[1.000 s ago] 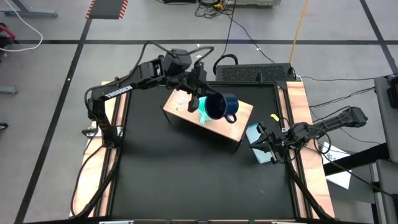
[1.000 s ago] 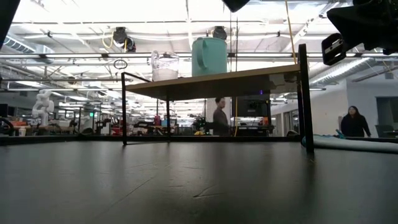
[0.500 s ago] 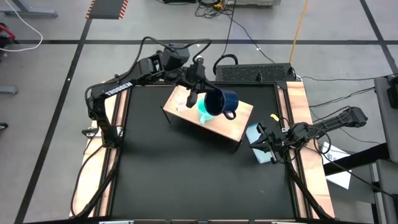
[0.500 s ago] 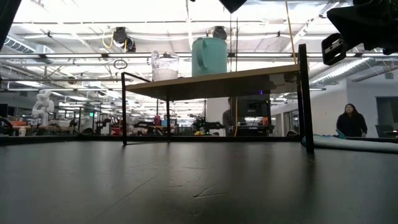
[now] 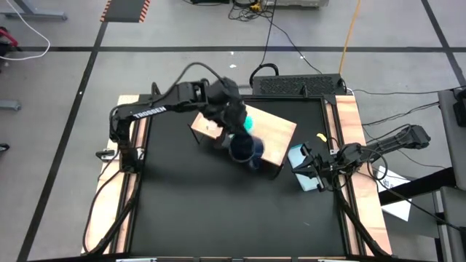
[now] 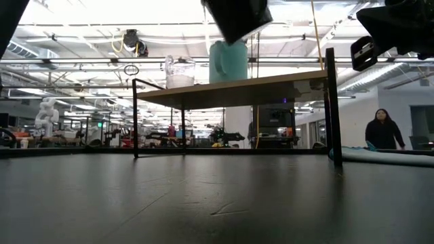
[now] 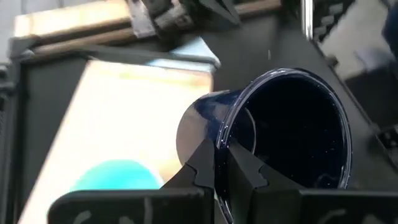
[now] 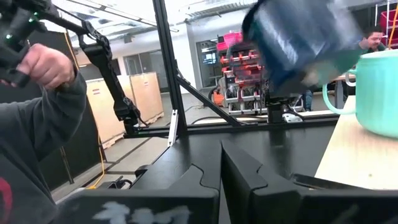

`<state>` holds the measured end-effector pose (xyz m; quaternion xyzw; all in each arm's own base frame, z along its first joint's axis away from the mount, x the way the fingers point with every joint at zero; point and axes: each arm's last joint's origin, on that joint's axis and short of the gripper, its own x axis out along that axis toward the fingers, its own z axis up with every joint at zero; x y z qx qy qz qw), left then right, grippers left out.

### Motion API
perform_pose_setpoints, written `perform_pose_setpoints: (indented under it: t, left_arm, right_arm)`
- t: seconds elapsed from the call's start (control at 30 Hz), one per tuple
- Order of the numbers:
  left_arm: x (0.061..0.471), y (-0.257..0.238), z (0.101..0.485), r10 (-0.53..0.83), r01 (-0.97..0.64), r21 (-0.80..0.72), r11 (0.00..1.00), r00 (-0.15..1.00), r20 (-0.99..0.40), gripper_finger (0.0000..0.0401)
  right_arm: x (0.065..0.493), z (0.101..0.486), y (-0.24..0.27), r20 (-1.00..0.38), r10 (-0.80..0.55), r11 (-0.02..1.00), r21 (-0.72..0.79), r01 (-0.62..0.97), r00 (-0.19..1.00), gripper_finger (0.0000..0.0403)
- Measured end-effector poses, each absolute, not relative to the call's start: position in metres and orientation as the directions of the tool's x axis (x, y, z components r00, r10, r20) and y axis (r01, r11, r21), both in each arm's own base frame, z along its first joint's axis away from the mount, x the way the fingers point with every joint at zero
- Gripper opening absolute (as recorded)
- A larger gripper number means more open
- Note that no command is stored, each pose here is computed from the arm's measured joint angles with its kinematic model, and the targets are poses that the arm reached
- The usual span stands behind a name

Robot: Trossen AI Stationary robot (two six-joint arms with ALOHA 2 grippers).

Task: Stack small to large cups/mugs on shelf
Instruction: Put the dark blue mug on the shelf

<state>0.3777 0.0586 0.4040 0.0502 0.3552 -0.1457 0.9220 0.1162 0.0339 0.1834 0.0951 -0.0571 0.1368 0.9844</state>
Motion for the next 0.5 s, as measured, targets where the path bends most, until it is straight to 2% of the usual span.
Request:
perform_pose_setpoints:
  t: [0.5]
  left_arm:
    - [0.416, -0.005, 0.342, -0.365, 0.504, -0.092, 0.859, 0.476, -0.8, 0.0016]
  right_arm:
    - [0.117, 0.183, 0.034, 0.131, 0.259, 0.945, 0.172, -0.279, 0.957, 0.0]
